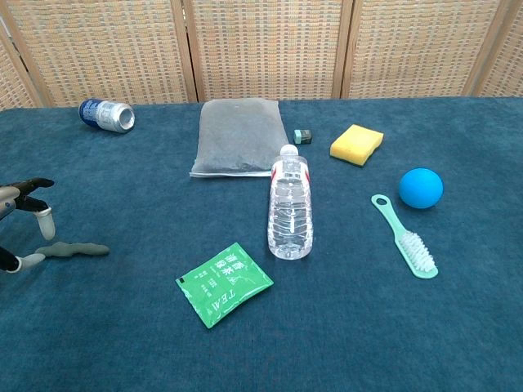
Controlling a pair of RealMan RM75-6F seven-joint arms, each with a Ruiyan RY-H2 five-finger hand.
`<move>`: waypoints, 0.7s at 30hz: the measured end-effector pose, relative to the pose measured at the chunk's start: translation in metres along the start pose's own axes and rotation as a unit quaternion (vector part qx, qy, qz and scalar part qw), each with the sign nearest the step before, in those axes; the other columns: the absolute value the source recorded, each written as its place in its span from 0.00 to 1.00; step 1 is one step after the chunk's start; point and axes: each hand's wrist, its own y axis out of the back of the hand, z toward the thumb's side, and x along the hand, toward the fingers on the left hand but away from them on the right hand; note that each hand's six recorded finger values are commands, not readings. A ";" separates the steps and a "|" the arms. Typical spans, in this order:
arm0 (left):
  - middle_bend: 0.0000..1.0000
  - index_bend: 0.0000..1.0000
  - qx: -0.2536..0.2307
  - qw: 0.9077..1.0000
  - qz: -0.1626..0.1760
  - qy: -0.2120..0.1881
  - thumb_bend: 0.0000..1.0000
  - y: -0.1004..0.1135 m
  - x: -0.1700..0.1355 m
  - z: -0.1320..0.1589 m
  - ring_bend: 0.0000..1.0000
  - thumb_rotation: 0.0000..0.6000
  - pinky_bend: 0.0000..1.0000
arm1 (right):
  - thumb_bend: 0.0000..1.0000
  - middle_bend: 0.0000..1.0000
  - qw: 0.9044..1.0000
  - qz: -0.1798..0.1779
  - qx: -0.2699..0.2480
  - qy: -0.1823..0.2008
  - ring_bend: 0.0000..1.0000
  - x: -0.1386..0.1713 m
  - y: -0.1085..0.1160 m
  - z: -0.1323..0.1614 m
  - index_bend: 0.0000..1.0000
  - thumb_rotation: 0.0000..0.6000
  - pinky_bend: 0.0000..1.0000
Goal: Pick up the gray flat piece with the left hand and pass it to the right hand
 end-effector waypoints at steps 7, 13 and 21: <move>0.00 0.50 0.000 1.000 -0.005 -0.001 0.33 -0.004 0.003 0.002 0.00 1.00 0.00 | 0.00 0.00 1.000 0.001 -0.002 0.000 0.00 0.000 0.000 0.000 0.00 1.00 0.00; 0.00 0.51 0.002 1.000 -0.009 -0.002 0.34 -0.007 0.006 0.007 0.00 1.00 0.00 | 0.00 0.00 1.000 0.003 -0.006 -0.001 0.00 0.000 0.000 -0.002 0.00 1.00 0.00; 0.00 0.52 0.004 1.000 -0.007 -0.001 0.37 -0.007 0.010 0.010 0.00 1.00 0.00 | 0.00 0.00 1.000 0.003 -0.009 -0.001 0.00 -0.001 0.000 -0.003 0.00 1.00 0.00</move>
